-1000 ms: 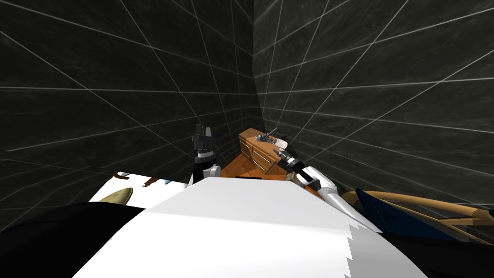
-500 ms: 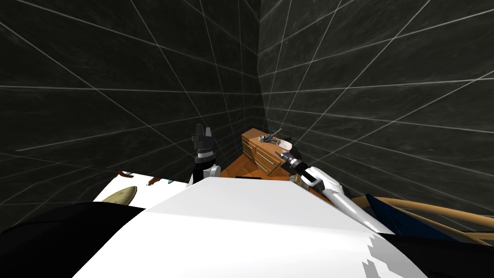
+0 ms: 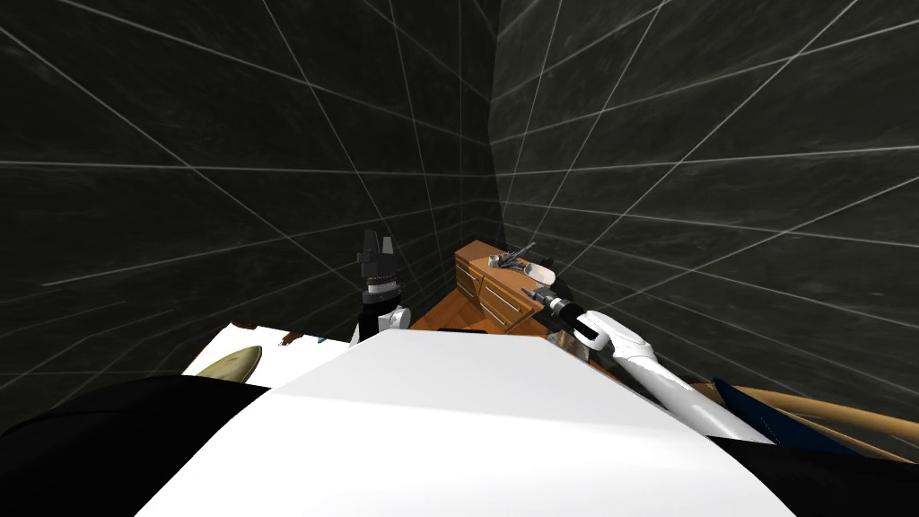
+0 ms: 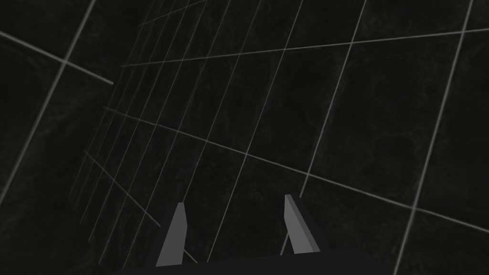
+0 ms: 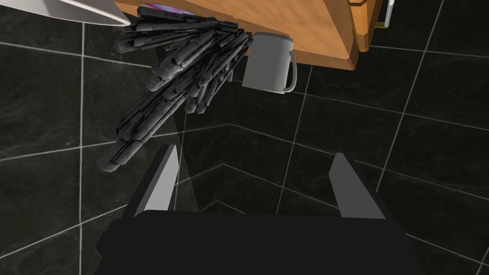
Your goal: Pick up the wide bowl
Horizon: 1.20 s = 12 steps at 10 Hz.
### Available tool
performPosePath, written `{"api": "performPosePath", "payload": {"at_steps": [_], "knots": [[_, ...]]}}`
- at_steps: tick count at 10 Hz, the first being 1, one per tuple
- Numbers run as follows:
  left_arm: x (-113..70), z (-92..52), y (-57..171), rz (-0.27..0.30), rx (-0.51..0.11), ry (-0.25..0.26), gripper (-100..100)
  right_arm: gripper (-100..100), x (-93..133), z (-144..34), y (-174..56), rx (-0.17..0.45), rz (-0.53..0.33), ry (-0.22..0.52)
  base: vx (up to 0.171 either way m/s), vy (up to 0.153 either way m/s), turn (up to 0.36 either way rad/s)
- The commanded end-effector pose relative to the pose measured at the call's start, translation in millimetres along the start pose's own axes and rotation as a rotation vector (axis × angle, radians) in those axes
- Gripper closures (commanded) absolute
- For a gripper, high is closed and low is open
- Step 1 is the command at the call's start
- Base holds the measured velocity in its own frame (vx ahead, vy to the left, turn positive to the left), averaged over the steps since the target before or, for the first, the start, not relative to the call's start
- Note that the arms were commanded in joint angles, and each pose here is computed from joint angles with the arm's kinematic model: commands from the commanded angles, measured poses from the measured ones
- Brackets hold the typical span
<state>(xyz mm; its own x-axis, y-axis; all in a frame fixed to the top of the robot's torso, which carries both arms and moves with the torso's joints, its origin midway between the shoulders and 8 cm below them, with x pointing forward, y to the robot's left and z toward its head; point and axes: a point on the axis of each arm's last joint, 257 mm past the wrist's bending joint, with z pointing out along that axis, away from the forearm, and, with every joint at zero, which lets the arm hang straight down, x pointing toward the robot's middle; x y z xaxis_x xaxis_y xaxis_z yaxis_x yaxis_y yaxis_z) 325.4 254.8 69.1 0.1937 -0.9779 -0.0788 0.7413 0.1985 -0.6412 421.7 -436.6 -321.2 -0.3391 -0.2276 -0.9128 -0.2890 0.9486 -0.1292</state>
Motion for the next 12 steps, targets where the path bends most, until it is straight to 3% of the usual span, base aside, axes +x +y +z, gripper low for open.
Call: {"api": "performPosePath", "payload": {"at_steps": [1, 2, 4, 7, 10, 12], "knots": [[0.0, 0.0, 0.0, 0.0, 0.0, 0.0, 0, -100, 16.3, -6.2, -20.3, 0.036, -0.044, 0.052, 0.079, 0.085, 0.026], [0.0, 0.0, 0.0, 0.0, 0.0, 0.0, 0, -100, 28.7, -12.0, -39.8, 0.064, -0.117, 0.101, 0.073, 0.091, 0.046], [0.0, 0.0, 0.0, 0.0, 0.0, 0.0, 0, -100, 33.7, -14.1, -43.7, 0.072, -0.114, 0.112, 0.036, 0.053, 0.006], [0.0, 0.0, 0.0, 0.0, 0.0, 0.0, 0, -100, 56.0, -29.4, -82.1, 0.122, -0.251, 0.209, 0.067, 0.053, 0.035], [0.0, 0.0, 0.0, 0.0, 0.0, 0.0, 0, -100, 64.8, -34.6, -89.4, 0.137, -0.247, 0.229, 0.033, 0.034, 0.005], [0.0, 0.0, 0.0, 0.0, 0.0, 0.0, 0, -100, 88.3, -57.5, -129.3, 0.188, -0.368, 0.335, 0.089, 0.044, 0.051]]}}
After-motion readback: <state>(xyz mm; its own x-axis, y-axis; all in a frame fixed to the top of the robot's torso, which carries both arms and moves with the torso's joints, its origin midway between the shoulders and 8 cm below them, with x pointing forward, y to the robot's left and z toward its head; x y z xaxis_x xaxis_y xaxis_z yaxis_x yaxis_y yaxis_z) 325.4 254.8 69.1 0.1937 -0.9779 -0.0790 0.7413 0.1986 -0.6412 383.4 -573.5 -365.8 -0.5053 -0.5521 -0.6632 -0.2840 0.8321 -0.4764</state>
